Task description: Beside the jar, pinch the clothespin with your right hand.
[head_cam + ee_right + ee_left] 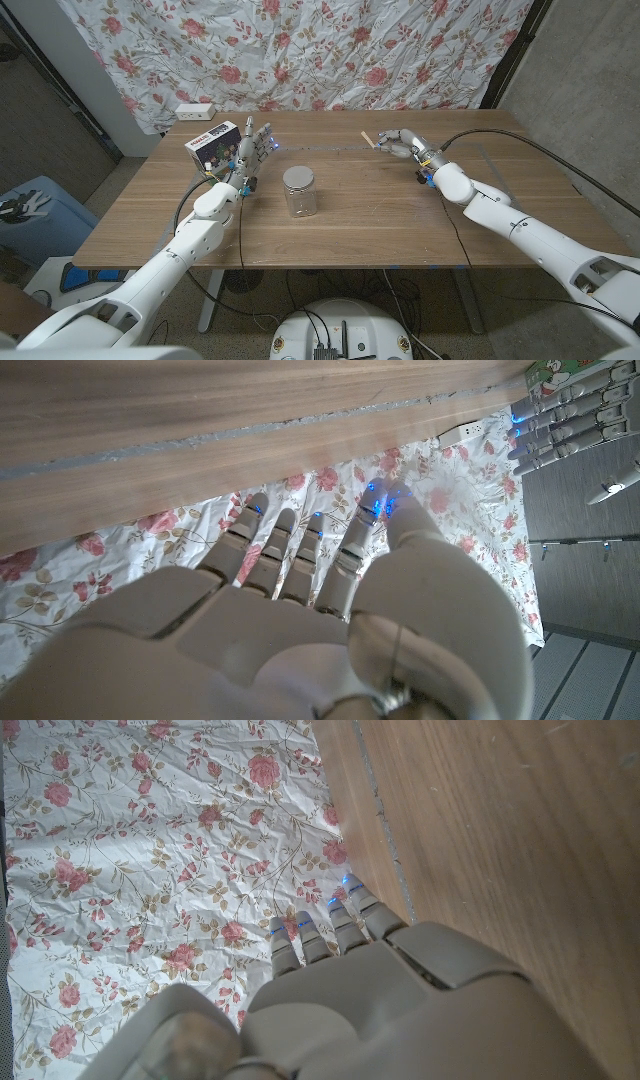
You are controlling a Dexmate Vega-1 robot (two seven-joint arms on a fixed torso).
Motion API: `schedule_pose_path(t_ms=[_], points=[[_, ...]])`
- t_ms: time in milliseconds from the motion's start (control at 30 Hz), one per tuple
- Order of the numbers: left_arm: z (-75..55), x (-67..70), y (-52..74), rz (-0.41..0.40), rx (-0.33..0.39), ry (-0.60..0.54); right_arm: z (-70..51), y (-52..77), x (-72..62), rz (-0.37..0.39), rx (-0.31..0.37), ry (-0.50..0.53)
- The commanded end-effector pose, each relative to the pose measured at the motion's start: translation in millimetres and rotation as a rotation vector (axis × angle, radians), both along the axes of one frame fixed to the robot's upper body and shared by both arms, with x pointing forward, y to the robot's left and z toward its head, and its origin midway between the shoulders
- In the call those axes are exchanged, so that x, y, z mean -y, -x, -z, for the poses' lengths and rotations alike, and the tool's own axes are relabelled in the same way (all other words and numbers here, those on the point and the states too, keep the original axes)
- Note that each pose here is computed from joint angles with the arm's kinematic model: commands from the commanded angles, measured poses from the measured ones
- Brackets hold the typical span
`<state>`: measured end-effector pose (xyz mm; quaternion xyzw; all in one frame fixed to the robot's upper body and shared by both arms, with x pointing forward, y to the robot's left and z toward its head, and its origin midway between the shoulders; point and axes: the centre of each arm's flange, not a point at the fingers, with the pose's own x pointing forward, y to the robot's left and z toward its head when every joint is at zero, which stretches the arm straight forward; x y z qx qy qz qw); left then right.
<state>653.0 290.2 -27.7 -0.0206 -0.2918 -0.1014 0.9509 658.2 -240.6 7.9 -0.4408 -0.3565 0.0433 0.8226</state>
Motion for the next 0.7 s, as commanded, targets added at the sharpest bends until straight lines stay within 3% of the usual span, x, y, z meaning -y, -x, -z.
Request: schedule_pose_path(t_ms=[33, 700], points=[[-0.1, -0.1, 0.0, -0.001, 0.000, 0.001, 5.6, 1.2, 0.7, -0.012, 0.031, -0.037], [-0.1, 0.0, 0.0, -0.001, 0.000, 0.001, 8.4, 6.5, 1.7, -0.015, 0.081, -0.062]])
